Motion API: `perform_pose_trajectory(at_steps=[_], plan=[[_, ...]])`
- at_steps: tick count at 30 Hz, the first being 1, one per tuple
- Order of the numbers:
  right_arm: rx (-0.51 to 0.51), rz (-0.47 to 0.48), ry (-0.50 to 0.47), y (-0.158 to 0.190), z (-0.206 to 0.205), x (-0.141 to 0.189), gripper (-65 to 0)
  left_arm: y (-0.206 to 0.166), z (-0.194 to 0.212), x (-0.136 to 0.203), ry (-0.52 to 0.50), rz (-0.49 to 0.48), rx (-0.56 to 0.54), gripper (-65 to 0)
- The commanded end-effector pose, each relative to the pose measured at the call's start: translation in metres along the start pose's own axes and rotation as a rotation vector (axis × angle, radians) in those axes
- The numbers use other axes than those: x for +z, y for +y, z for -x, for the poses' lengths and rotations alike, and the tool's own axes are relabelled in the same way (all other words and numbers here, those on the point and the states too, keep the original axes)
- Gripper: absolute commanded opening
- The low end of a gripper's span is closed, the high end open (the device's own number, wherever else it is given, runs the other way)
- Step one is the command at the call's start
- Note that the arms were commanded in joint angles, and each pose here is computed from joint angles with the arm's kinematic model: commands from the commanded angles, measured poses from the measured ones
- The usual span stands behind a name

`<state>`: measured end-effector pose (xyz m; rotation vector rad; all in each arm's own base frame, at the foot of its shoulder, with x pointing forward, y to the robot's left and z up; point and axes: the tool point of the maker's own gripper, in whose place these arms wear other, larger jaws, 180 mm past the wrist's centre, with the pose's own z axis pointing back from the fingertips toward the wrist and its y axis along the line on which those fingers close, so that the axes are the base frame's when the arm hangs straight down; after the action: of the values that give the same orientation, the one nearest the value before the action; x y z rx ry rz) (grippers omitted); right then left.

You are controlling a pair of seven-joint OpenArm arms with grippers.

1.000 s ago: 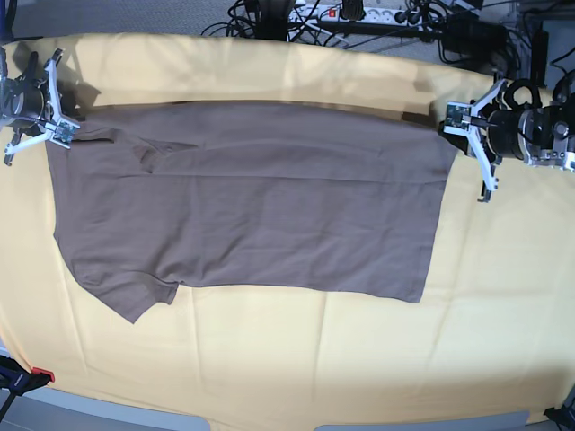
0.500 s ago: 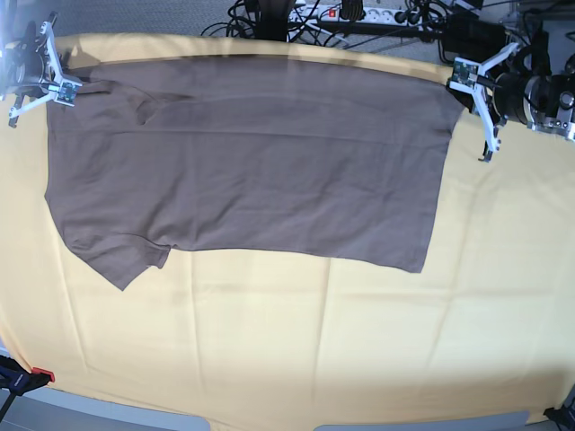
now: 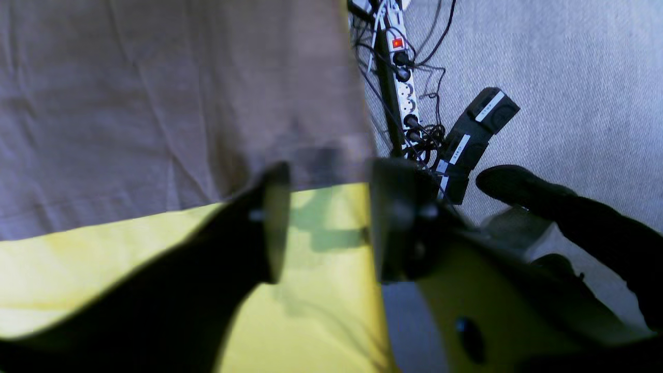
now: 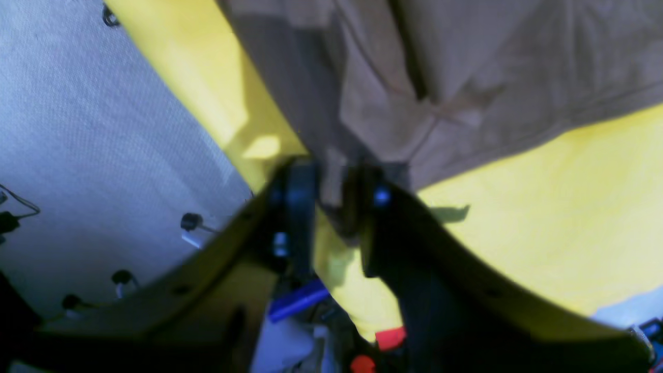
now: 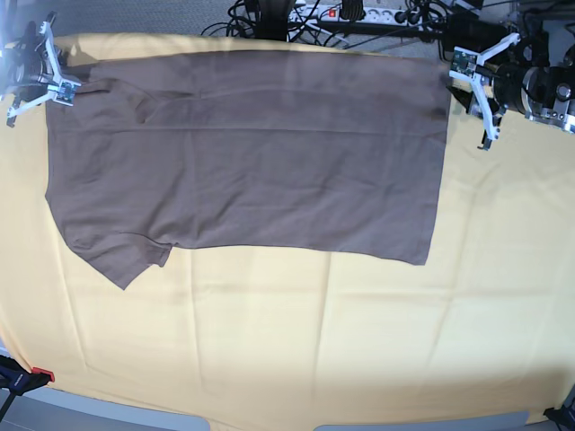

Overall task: Fold the T-shirt properly
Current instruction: 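Pull the shoulder edge taut with both grippers, then release, then move both grippers to the hem corners of the shirt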

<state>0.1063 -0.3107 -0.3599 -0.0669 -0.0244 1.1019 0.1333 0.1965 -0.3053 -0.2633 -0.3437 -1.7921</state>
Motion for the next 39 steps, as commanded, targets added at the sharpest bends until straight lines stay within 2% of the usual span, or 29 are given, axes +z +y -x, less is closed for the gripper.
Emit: perform_pose_trajectory(at_steps=[1,8,9,12,14,23,26,32,35,39], plan=[[0.027,0.027,0.004,-0.008,-0.003,0.008,-45.1,0.005,0.0,0.007,0.005,-0.012,-0.01,-33.1],[0.07,-0.008,0.0,0.008,-0.02,0.023,-43.4,0.02,-0.001,0.015,0.028,-0.056,-0.02,-33.1],[0.077,-0.013,0.003,0.01,-0.022,0.025,-40.7,0.025,-0.002,0.018,0.026,-0.069,-0.013,-33.1],[0.097,-0.024,0.005,0.016,-0.027,0.031,-27.3,0.038,-0.005,0.026,0.012,-0.105,0.002,-33.1],[0.098,-0.025,0.003,0.017,-0.028,0.031,-23.1,0.044,-0.008,0.03,0.002,-0.123,0.006,-33.1],[0.111,0.014,0.05,0.006,-0.021,0.039,-23.0,0.05,-0.009,0.033,0.001,-0.14,0.002,-33.1],[0.096,0.051,0.002,-0.004,-0.031,0.052,-23.0,0.05,-0.008,0.033,0.002,-0.14,0.002,-33.1],[0.031,0.195,-0.091,-0.044,-0.041,0.09,-23.0,0.05,-0.008,0.033,0.0,-0.139,0.007,-33.1],[0.0,0.248,-0.176,-0.058,-0.05,0.105,-23.0,0.046,-0.016,0.032,-0.047,-0.114,0.076,-33.2],[-0.081,0.297,-0.251,-0.075,-0.053,0.112,-23.0,0.071,-0.015,0.028,-0.09,-0.208,0.201,-33.1]])
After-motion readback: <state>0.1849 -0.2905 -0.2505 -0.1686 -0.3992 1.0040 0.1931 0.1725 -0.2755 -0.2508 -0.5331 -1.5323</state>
